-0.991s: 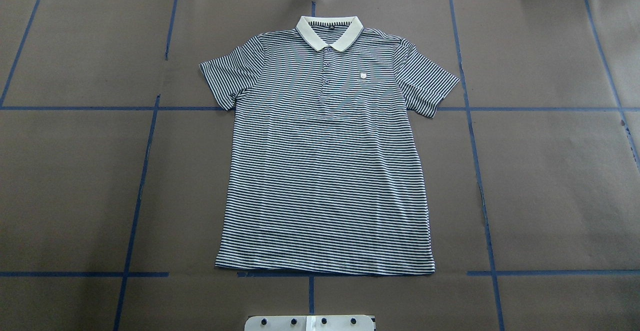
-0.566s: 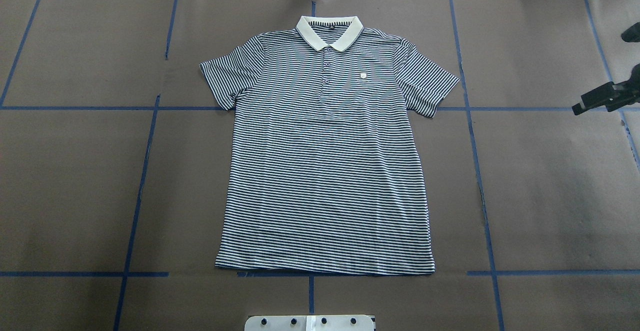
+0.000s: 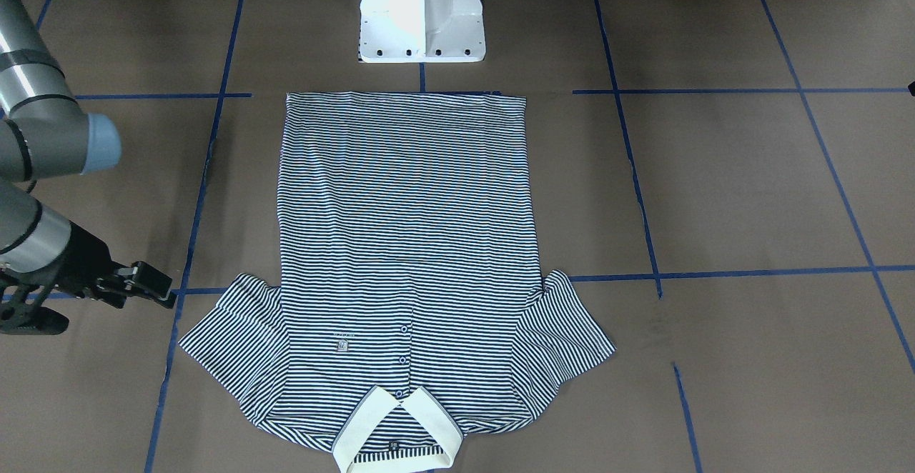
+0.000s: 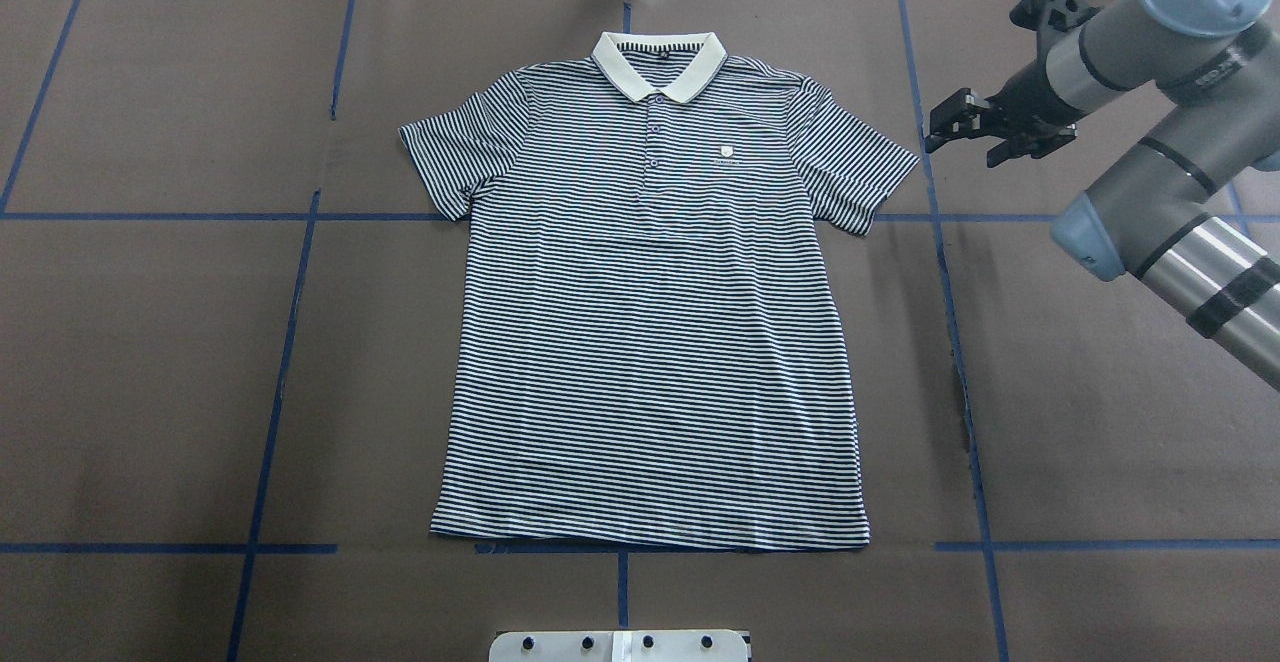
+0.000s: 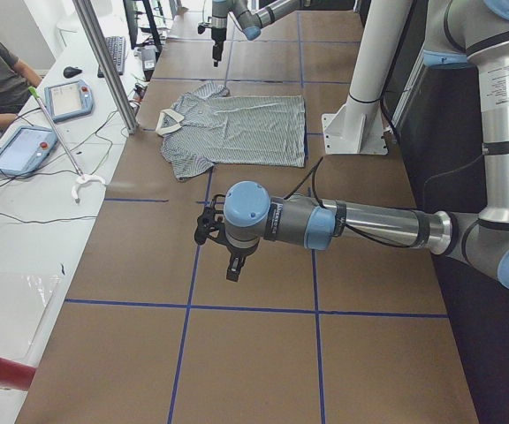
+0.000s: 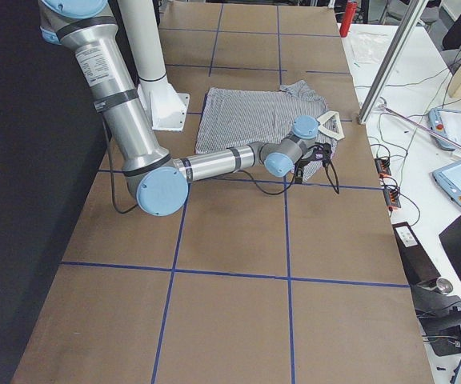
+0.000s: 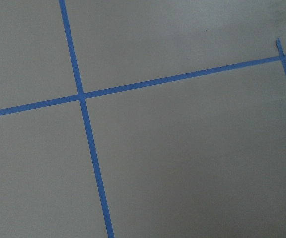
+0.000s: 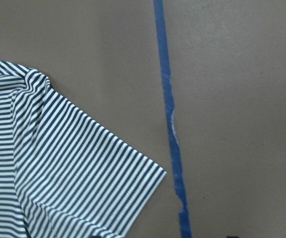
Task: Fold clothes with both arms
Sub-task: 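Move the right gripper in over the shirt's shoulder near the collar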
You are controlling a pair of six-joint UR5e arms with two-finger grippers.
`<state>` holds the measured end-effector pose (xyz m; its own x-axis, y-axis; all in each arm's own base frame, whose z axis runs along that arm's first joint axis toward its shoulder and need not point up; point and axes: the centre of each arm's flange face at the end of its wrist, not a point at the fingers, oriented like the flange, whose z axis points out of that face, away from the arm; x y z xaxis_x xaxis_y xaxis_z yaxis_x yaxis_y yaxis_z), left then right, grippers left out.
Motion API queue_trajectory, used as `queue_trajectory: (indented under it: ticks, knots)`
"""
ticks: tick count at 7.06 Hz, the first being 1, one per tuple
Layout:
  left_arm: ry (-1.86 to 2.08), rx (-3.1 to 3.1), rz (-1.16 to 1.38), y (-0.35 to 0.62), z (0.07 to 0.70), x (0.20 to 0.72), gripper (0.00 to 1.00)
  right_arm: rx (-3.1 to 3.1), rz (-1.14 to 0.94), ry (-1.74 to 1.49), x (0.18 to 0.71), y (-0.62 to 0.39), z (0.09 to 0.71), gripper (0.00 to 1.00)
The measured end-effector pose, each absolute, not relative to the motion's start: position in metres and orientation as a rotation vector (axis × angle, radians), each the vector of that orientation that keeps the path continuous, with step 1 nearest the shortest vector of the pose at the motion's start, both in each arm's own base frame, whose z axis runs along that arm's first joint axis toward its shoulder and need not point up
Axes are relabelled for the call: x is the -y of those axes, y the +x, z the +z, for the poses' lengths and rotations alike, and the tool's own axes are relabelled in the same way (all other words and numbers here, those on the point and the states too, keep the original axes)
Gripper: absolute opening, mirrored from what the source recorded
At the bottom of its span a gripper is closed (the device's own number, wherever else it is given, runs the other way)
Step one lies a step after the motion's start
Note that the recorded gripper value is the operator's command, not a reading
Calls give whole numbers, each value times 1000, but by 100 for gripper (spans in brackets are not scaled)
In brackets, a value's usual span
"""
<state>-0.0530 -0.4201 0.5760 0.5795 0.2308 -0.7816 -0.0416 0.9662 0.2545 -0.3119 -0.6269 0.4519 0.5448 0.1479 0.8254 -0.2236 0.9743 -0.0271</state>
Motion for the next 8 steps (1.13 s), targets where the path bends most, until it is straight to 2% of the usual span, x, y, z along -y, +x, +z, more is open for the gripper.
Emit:
queue_trajectory:
  ticks: [3,5,8]
  knots:
    - [218,-941,161,-53,578,420,100,908,319,91,652,-367,441,74]
    - [220,-942,161,-53,577,420,100,874,339,96,658,-370,453,73]
    - [221,-942,162,-53,576,420,100,851,349,95,657,-367,467,65]
